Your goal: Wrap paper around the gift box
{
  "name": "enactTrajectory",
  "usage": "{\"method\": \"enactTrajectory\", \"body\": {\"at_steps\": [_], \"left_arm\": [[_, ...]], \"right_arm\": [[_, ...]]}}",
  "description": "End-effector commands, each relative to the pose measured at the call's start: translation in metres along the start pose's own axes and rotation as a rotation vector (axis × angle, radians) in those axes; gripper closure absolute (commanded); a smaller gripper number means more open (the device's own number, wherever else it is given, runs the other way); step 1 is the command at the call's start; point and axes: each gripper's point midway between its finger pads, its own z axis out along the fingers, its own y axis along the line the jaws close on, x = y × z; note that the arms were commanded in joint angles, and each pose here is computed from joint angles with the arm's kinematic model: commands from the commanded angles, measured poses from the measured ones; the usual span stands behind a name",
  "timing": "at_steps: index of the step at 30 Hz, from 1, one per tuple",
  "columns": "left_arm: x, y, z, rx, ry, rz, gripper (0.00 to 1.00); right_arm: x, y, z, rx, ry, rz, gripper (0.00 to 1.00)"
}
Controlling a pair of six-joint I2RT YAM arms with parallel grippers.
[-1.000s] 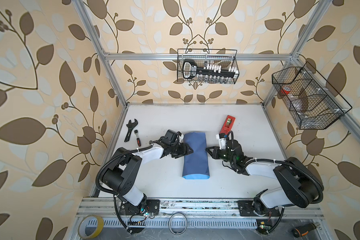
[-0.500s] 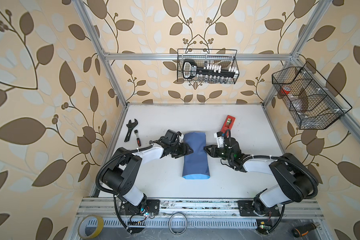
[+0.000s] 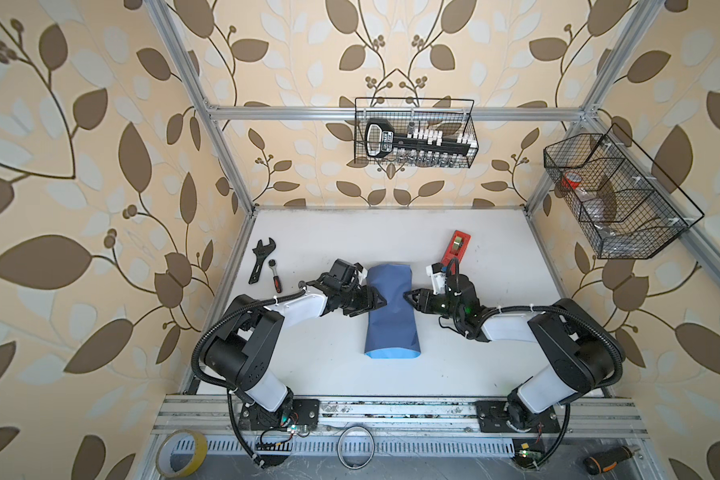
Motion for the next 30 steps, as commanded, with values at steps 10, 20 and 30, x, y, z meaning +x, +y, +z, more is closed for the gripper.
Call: {"method": "enactTrajectory", "body": {"at_steps": [10, 20, 30], "left_arm": [[0.031, 0.065, 0.014, -0.237, 0.081, -0.073, 0.35], [0.026, 0.059, 0.011, -0.230, 0.066, -0.076, 0.35], [0.022, 0.056, 0.010, -0.230, 0.057, -0.079, 0.35]], "right_arm": [[0.014, -0.009, 0.000, -0.042, 0.098, 0.088, 0.23], [-0.016, -0.008, -0.034, 0.027, -0.003, 0.024, 0.17], [-0.001, 0.000, -0.015, 0.011, 0.078, -0.003, 0.48]]}}
